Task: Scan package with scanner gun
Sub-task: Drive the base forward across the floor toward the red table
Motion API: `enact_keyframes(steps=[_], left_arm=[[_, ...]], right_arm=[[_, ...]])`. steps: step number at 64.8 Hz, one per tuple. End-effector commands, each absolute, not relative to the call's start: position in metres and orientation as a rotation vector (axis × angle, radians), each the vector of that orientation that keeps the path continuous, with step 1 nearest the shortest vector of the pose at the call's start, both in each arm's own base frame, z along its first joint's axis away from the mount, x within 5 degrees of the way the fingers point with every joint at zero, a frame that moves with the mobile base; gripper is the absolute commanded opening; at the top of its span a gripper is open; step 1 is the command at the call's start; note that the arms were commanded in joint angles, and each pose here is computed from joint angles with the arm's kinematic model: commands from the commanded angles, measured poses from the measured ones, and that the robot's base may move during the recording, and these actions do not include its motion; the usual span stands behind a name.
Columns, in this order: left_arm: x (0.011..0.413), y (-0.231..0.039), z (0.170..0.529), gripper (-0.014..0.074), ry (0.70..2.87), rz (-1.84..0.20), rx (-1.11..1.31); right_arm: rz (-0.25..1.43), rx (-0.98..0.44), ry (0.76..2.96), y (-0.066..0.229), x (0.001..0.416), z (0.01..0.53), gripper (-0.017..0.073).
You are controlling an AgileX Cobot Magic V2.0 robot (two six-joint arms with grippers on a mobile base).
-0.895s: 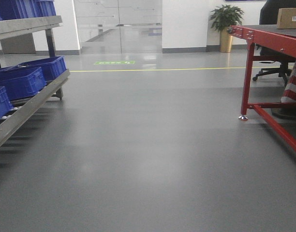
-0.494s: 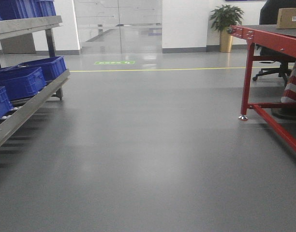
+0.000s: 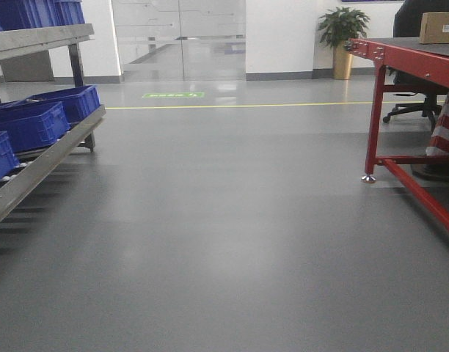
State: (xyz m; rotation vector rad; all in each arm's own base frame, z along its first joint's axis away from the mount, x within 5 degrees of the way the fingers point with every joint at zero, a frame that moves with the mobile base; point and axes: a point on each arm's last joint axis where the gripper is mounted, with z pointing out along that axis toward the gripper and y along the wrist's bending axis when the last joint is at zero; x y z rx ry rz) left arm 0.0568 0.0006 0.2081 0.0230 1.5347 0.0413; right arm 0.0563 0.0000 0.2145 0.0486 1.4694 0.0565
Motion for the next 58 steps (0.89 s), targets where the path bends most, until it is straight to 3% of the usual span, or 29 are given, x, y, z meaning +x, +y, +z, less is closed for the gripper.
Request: enact_keyframes(steps=[1,58], left_arm=[[0.0563,0.0002,0.2107,-0.0111,1.511,0.025,0.018],[0.0563,0.0002,0.2107,-0.0111,1.511,0.025,0.018]], right_arm=[[0.052,0.051,1.452,-0.0003,0.0559,0.216,-0.0162],[0.052,0.051,1.452,-0.0003,0.0559,0.216,-0.0162]])
